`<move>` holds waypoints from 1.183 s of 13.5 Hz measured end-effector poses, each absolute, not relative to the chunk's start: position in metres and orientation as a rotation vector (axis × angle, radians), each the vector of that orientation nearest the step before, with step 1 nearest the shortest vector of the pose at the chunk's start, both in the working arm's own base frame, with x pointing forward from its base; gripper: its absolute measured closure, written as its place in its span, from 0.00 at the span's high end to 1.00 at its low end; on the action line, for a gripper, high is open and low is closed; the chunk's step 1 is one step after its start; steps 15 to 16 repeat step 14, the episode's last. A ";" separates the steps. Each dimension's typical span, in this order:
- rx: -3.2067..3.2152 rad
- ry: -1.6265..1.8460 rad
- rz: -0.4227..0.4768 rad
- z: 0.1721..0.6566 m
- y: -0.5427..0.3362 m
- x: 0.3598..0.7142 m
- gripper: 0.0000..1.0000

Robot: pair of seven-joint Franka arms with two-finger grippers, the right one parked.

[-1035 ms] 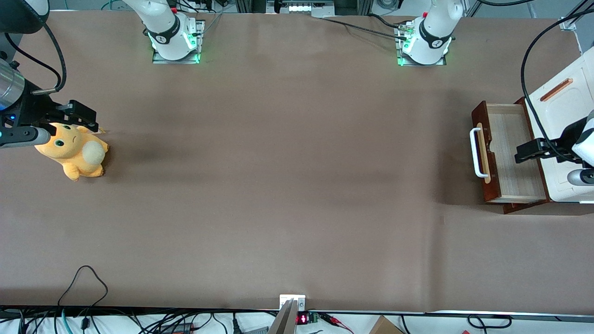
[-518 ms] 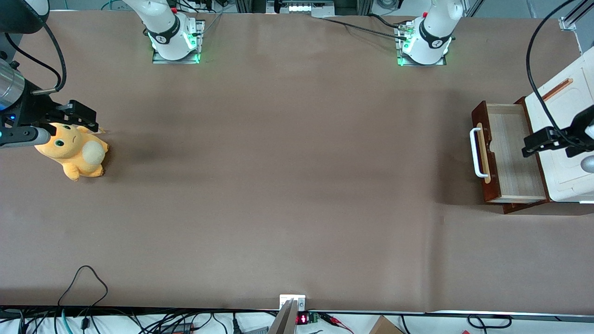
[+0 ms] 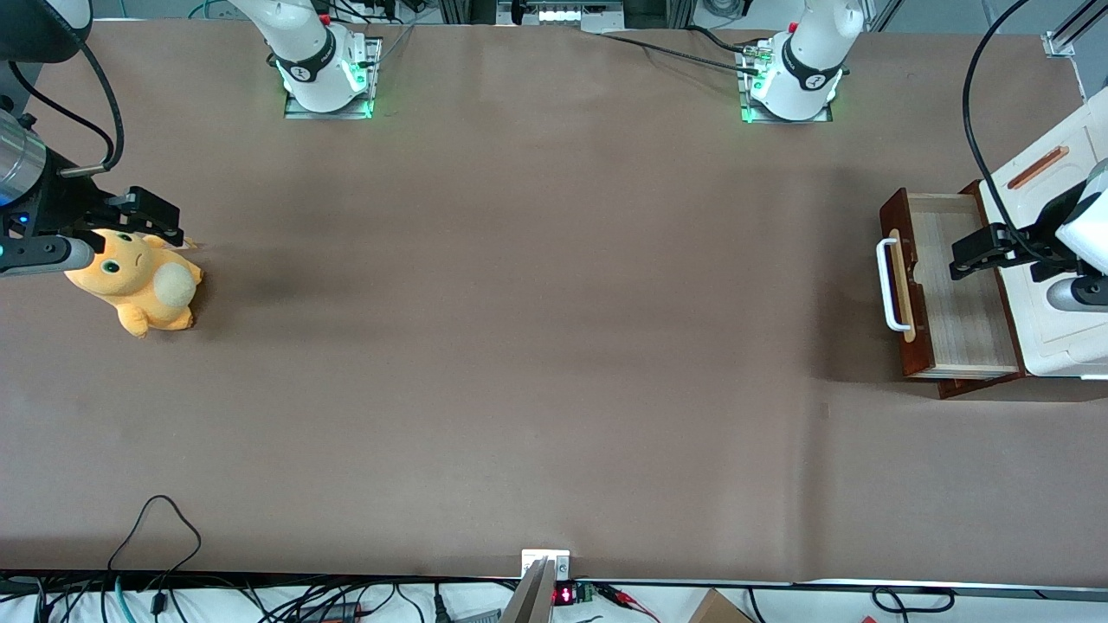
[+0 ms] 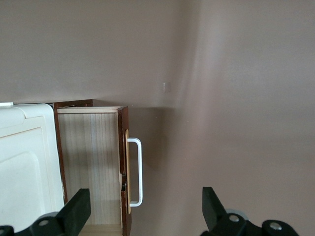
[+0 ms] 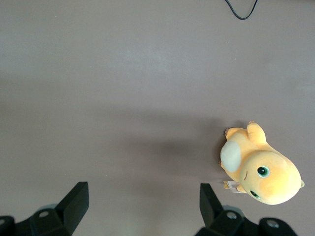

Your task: Open lower drawer with left arm only

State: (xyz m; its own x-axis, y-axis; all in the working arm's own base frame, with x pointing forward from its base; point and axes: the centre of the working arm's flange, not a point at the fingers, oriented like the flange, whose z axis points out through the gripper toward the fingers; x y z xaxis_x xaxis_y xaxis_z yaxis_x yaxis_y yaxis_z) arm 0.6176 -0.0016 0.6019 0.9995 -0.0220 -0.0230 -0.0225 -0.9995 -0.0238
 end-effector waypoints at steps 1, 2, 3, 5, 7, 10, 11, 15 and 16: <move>-3.117 0.035 0.039 0.601 -0.002 0.616 1.00; -3.116 0.034 0.030 0.600 -0.002 0.613 1.00; -3.116 0.034 0.006 0.598 -0.002 0.610 1.00; -3.114 0.034 -0.018 0.597 -0.002 0.601 1.00; -3.113 0.032 -0.034 0.603 -0.002 0.596 1.00; -3.112 0.027 -0.049 0.609 -0.001 0.593 1.00; -3.112 0.026 -0.045 0.609 -0.001 0.592 1.00; -3.113 0.021 -0.033 0.609 0.000 0.592 1.00; -3.113 0.021 -0.033 0.609 0.000 0.592 1.00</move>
